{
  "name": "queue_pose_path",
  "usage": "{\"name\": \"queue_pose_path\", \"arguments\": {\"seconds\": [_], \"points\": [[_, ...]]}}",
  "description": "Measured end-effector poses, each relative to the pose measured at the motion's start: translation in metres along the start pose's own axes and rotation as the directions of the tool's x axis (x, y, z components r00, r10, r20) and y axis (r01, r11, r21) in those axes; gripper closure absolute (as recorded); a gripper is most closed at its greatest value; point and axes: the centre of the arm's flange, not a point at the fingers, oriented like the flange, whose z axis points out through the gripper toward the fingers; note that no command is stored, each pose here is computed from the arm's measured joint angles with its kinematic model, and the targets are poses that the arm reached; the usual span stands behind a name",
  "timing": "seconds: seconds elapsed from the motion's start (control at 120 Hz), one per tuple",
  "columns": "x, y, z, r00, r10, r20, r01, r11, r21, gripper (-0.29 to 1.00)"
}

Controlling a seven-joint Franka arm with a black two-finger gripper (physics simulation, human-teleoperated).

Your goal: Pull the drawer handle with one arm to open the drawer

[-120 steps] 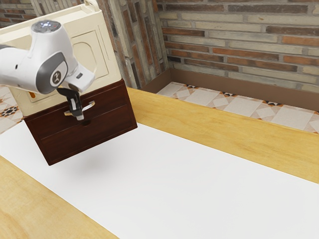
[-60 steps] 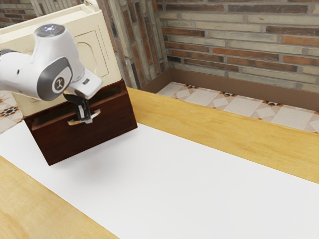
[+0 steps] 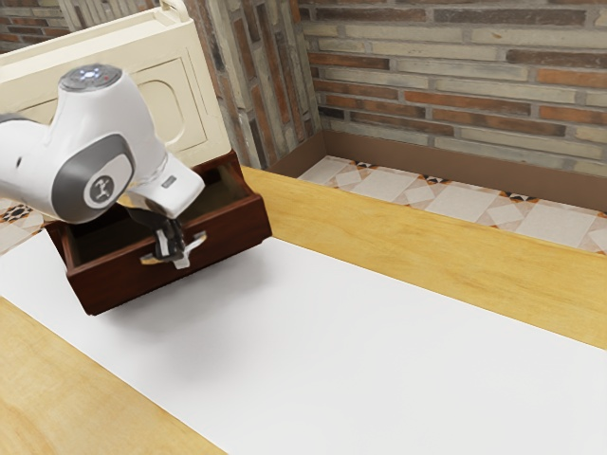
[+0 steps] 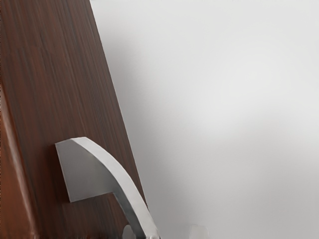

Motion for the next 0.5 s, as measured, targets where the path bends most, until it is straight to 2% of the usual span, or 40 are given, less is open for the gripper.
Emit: {"name": "queue_pose_path", "arguments": {"seconds": [0.5], "points": [[0.003,0.033,-0.014,0.999,0.004,-0.033,-0.005,1.0,-0.012,0.79]]}}
